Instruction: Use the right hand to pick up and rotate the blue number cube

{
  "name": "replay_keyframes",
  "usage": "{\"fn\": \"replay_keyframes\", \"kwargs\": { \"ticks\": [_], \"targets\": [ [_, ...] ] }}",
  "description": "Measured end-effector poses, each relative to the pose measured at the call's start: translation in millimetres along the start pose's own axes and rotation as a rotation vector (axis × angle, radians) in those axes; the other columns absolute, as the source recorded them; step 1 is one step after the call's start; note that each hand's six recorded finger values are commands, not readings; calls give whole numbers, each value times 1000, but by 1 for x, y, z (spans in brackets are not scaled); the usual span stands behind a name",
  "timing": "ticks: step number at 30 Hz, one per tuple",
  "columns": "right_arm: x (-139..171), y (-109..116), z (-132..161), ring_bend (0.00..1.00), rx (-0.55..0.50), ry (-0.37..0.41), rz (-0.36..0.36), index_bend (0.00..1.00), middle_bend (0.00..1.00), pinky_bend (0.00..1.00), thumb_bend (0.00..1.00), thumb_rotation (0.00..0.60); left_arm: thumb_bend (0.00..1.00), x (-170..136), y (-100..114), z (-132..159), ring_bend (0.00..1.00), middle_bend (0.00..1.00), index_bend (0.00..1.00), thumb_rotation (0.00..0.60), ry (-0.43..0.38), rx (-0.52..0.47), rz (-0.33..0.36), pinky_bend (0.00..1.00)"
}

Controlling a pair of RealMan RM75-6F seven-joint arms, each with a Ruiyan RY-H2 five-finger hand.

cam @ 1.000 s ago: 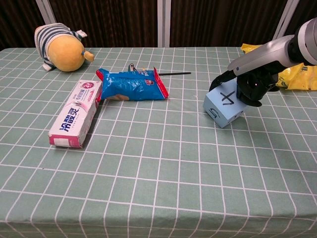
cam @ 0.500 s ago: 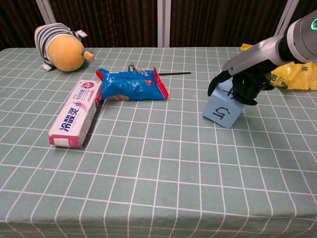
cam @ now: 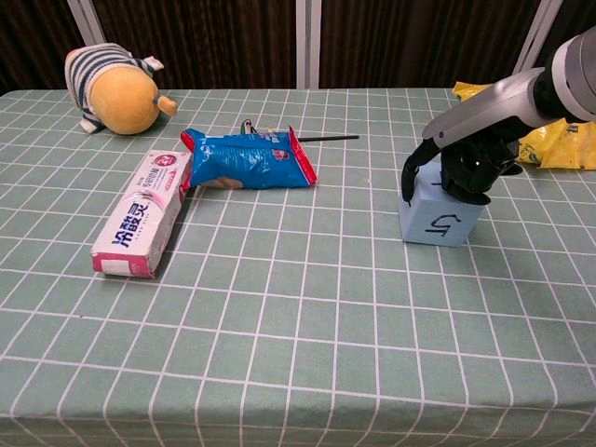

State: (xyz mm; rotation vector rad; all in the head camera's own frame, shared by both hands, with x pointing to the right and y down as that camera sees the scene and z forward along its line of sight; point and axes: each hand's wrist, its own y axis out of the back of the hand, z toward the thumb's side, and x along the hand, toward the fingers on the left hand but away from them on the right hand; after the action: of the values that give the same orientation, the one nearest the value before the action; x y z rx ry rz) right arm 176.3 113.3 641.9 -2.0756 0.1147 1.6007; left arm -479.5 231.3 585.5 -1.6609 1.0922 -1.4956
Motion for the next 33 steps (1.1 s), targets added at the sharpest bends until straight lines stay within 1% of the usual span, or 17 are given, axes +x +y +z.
{"fn": "replay_keyframes", "kwargs": {
  "ticks": [4, 9, 19, 22, 24, 29, 33],
  "targets": [
    [3, -2, -3, 868, 7, -8, 6, 279, 960, 743, 1000, 600, 0, -1, 0, -1, 0, 0, 68, 600, 1, 0, 2, 6],
    [6, -4, -4, 868, 7, -10, 2, 289, 959, 743, 1000, 600, 0, 0, 0, 0, 0, 0, 68, 600, 0, 1, 2, 6],
    [4, -5, -4, 868, 4, -4, -5, 251, 959, 742, 1000, 600, 0, -1, 0, 1, 0, 0, 68, 600, -1, 6, 2, 6],
    [3, -4, -6, 868, -3, -10, -11, 202, 959, 742, 1000, 600, 0, -1, 1, 1, 0, 0, 68, 600, 1, 5, 2, 5],
    [3, -3, -7, 868, -11, -12, -21, 136, 960, 743, 1000, 600, 0, -1, 1, 1, 0, 0, 68, 600, 2, 5, 3, 5],
    [7, 2, -9, 868, -43, -9, -53, 14, 959, 743, 1000, 600, 0, -1, 1, 1, 0, 0, 68, 600, 1, 6, 4, 6],
    [14, 6, -10, 868, -71, 3, -101, 0, 959, 742, 1000, 600, 0, -1, 3, 3, 0, 0, 68, 600, -4, 6, 11, 6]
  ]
}}
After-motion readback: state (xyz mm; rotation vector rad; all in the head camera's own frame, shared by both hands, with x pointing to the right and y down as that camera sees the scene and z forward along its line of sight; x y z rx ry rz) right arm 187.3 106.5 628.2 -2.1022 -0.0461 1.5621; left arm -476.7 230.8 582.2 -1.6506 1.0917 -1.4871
